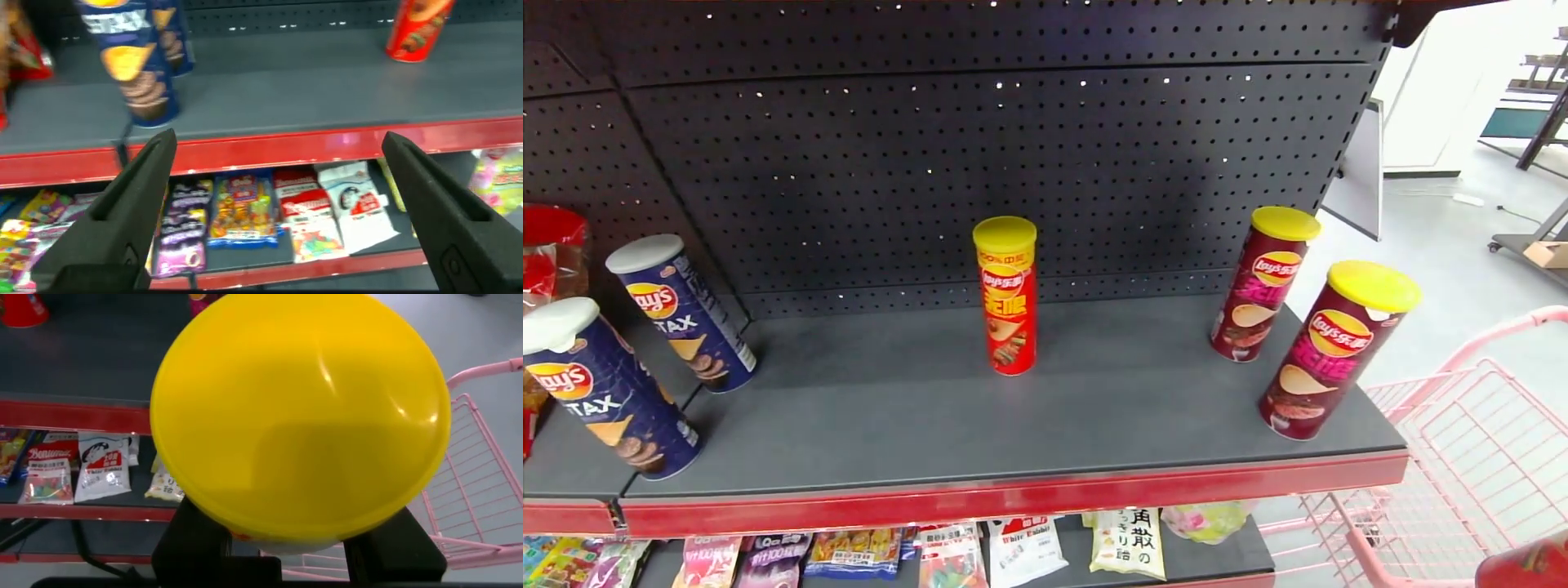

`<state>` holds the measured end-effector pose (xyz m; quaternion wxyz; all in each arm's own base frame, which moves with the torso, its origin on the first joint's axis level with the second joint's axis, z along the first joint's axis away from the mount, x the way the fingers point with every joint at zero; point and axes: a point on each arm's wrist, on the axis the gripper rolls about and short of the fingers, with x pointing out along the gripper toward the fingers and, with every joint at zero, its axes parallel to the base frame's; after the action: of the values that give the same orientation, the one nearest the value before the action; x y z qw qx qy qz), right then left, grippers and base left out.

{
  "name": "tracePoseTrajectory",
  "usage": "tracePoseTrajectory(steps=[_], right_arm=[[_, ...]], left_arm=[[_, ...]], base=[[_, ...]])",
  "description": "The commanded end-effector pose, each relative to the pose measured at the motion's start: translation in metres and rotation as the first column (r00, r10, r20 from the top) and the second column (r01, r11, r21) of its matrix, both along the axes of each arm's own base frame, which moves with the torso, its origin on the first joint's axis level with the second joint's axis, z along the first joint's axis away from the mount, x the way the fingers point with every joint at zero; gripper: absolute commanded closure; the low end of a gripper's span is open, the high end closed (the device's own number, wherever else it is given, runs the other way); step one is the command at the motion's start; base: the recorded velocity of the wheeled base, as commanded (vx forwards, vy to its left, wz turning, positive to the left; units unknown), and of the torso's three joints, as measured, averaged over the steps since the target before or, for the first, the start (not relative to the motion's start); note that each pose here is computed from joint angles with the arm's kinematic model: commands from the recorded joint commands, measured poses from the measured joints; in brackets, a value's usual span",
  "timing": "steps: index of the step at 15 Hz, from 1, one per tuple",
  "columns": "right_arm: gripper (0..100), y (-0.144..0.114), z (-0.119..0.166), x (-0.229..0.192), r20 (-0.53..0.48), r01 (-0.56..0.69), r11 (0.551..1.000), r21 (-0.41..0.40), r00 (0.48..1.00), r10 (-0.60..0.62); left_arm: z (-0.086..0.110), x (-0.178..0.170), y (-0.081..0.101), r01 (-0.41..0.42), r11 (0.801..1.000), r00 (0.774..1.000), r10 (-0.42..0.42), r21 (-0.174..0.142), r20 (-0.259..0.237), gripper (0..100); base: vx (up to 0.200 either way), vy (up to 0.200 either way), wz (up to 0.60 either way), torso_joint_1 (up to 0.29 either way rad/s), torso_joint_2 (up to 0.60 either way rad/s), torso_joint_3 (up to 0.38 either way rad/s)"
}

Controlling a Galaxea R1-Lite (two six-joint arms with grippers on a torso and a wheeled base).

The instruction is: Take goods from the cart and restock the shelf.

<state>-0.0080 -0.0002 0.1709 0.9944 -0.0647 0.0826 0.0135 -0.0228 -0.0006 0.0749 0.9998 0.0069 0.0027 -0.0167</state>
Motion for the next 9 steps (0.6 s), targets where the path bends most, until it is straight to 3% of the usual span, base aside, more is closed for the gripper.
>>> tracePoseTrajectory(steps=[1, 3, 7, 9], right_arm=[[100, 0.0, 0.0, -0.001, 0.004, -0.001, 1.0, 0.0, 1.0, 0.001], [100, 0.0, 0.0, -0.002, 0.012, -0.001, 1.0, 0.0, 1.0, 0.001], [100, 0.0, -0.002, -0.011, 0.062, -0.003, 1.0, 0.002, 0.998, 0.003], [100, 0.0, -0.019, -0.023, 0.113, -0.033, 0.999, 0.005, 0.993, 0.032]], left_arm=[[0.0, 0.0, 0.0, 0.0, 1.0, 1.0, 0.0, 0.0, -0.001, 0], [0.0, 0.0, 0.0, 0.0, 1.0, 1.0, 0.0, -0.002, -0.001, 0], [0.0, 0.0, 0.0, 0.0, 1.0, 1.0, 0.0, -0.003, -0.004, 0], [0.0, 0.0, 0.0, 0.0, 1.0, 1.0, 0.0, -0.003, -0.004, 0]], base=[[0.0, 0.2, 0.0, -0.002, 0.0, 0.007], [0.0, 0.2, 0.0, 0.002, 0.0, 0.005], [0.0, 0.0, 0.0, 0.0, 0.0, 0.0], [0.0, 0.0, 0.0, 0.0, 0.0, 0.0]])
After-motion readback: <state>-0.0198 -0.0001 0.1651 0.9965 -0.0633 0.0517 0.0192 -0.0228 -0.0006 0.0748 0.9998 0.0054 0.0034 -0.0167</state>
